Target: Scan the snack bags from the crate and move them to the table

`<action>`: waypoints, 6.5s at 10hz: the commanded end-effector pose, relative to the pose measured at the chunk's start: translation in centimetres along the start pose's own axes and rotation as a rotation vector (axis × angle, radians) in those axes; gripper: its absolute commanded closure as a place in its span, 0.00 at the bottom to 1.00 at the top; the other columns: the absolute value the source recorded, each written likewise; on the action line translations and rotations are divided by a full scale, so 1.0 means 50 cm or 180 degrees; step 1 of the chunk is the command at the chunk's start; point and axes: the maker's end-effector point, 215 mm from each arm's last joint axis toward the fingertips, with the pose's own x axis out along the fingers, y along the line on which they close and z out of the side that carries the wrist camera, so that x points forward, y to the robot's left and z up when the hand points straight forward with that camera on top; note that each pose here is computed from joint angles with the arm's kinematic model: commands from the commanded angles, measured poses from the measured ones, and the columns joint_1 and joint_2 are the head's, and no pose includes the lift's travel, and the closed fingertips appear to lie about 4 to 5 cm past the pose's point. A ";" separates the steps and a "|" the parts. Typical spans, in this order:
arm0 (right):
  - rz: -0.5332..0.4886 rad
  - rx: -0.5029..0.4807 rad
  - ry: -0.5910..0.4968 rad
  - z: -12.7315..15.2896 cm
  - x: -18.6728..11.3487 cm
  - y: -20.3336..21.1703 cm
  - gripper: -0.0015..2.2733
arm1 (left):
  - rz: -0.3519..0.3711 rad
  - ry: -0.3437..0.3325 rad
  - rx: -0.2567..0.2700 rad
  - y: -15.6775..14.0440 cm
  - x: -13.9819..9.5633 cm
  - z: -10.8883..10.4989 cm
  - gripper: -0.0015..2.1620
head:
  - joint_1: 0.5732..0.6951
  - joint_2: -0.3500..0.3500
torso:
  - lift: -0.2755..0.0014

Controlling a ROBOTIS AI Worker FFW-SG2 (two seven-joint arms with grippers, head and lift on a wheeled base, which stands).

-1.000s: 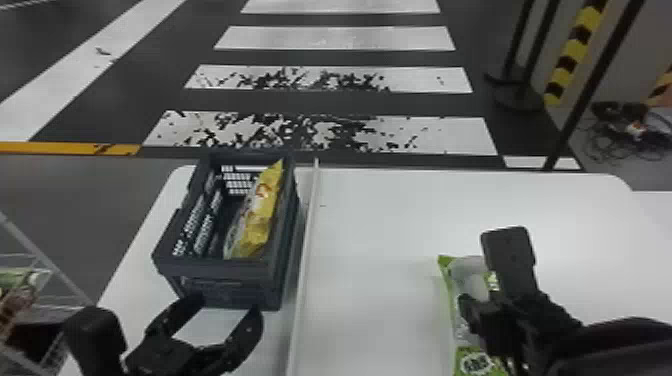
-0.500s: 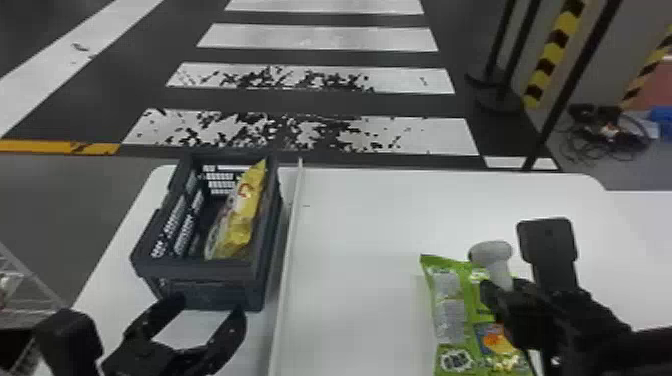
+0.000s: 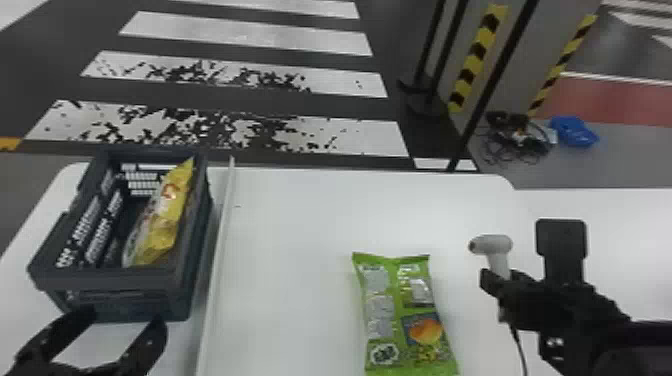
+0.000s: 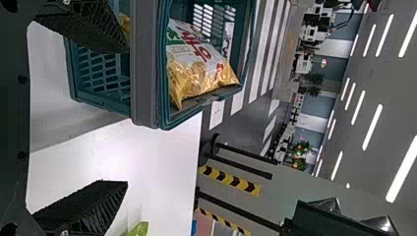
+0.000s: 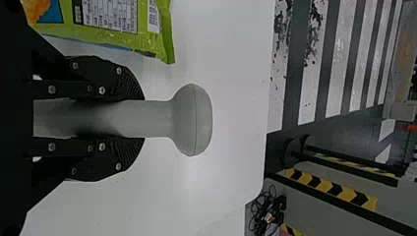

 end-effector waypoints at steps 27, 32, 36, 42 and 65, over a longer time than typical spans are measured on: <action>0.0562 0.0377 -0.0922 -0.034 0.059 -0.053 0.02 | -0.0009 0.0044 0.0023 -0.029 0.016 -0.013 0.02 | 1.00 0.06 | 0.65; 0.1112 0.0690 -0.0655 -0.069 -0.026 0.072 0.02 | -0.0028 0.0056 0.0020 -0.034 0.022 -0.018 0.02 | 1.00 0.17 | 0.65; 0.1955 0.1310 0.0050 -0.149 -0.053 0.120 0.02 | -0.0054 0.0069 0.0012 -0.036 0.022 -0.024 0.02 | 1.00 0.24 | 0.65; 0.2495 0.1476 0.0254 -0.172 0.005 0.122 0.02 | -0.0140 -0.0021 0.0030 -0.069 0.021 0.004 0.02 | 1.00 0.24 | 0.65; 0.2260 0.1313 -0.0356 0.010 -0.023 -0.080 0.99 | -0.0199 -0.0115 0.0157 -0.121 -0.010 0.043 0.02 | 1.00 0.11 | 0.65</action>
